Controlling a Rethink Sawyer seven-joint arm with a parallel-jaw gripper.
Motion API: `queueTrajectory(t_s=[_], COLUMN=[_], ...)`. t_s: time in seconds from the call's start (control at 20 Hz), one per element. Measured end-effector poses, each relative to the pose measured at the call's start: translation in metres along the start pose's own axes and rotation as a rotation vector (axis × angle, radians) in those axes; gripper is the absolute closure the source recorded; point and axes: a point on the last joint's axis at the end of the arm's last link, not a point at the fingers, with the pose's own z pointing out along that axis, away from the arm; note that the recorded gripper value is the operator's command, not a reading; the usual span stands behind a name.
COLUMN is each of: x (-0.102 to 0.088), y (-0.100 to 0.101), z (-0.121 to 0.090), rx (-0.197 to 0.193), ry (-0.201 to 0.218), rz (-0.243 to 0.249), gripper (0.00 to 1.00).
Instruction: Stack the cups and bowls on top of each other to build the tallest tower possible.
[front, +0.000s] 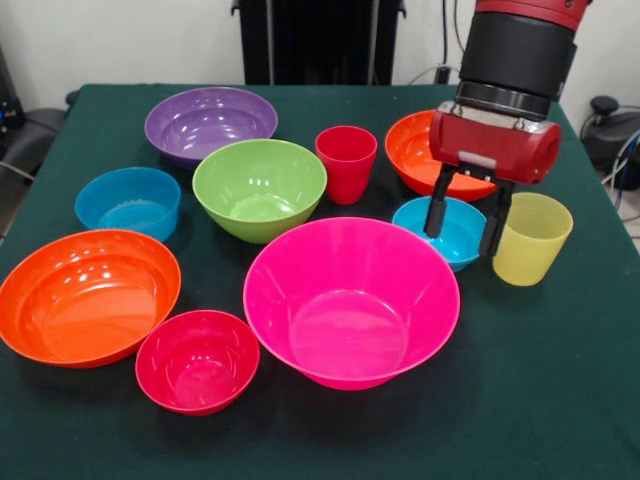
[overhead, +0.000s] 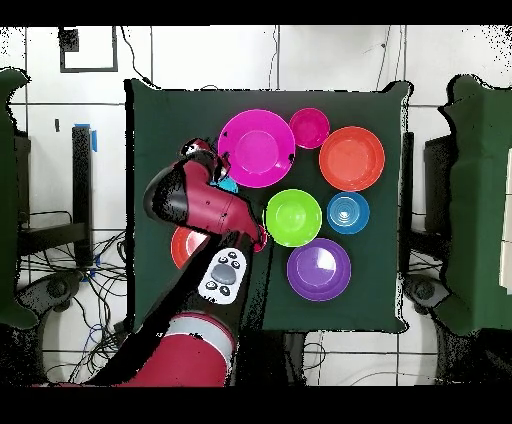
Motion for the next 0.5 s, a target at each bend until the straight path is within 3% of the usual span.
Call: queueTrajectory(t_s=[0.5], x=[-0.017], y=[0.03], z=[-0.004], rx=[-0.03], ry=[0.02], rz=[-0.018], gripper=[0.0])
